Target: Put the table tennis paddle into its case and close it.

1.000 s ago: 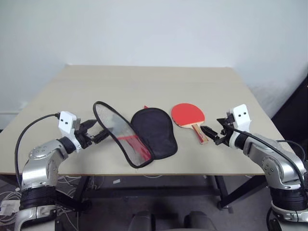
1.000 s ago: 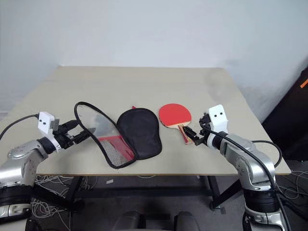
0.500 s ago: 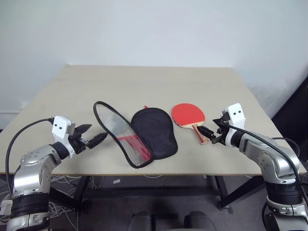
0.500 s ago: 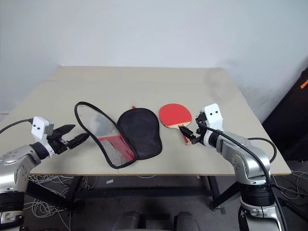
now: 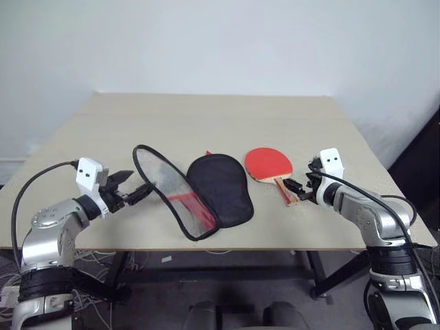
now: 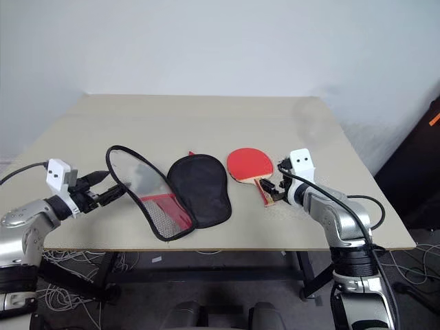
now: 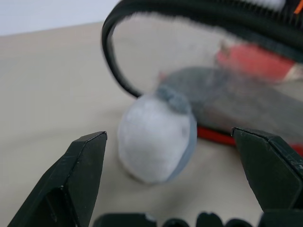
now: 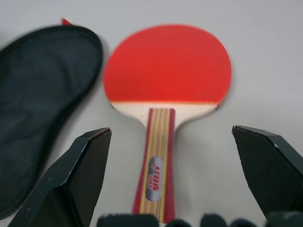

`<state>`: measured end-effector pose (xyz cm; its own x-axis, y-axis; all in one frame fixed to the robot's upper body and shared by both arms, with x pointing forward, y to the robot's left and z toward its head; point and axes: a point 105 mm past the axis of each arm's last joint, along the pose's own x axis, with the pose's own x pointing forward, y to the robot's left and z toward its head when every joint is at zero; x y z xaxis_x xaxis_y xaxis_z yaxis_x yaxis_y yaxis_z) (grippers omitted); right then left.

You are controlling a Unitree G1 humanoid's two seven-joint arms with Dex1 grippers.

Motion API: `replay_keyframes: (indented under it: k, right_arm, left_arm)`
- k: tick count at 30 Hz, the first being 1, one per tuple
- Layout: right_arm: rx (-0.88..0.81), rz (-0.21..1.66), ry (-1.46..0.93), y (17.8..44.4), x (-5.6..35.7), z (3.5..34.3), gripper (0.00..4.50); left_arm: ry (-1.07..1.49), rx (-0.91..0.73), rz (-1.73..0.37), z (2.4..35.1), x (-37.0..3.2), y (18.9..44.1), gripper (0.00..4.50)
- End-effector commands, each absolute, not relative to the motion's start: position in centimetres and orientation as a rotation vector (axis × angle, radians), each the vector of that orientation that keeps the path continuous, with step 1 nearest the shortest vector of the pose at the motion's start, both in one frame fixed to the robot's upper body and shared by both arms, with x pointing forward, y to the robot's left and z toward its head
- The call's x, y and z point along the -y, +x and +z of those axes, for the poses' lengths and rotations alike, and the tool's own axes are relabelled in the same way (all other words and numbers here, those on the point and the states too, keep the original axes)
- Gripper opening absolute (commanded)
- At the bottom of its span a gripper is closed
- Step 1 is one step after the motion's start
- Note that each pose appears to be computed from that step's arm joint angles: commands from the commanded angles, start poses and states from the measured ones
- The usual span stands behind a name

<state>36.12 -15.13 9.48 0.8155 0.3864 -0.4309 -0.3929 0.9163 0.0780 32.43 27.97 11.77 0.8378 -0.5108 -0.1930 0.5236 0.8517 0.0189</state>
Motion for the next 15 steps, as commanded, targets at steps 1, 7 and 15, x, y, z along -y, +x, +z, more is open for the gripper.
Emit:
replay_keyframes:
  k: [1, 7, 15]
  right_arm:
    - [-0.407, 0.407, -0.04, 37.2, 14.7, 10.6, 4.43]
    - [-0.438, 0.403, -0.062, 38.2, 14.1, 9.3, 4.43]
    - [-0.482, 0.4, -0.076, 39.8, 13.5, 7.8, 4.43]
  left_arm:
    - [0.093, -0.13, -0.589, 13.3, -27.3, 32.5, 4.5]
    - [0.105, -0.103, -0.688, 14.9, -26.7, 30.7, 4.5]
    - [0.203, -0.099, -0.868, 19.0, -26.2, 27.2, 4.5]
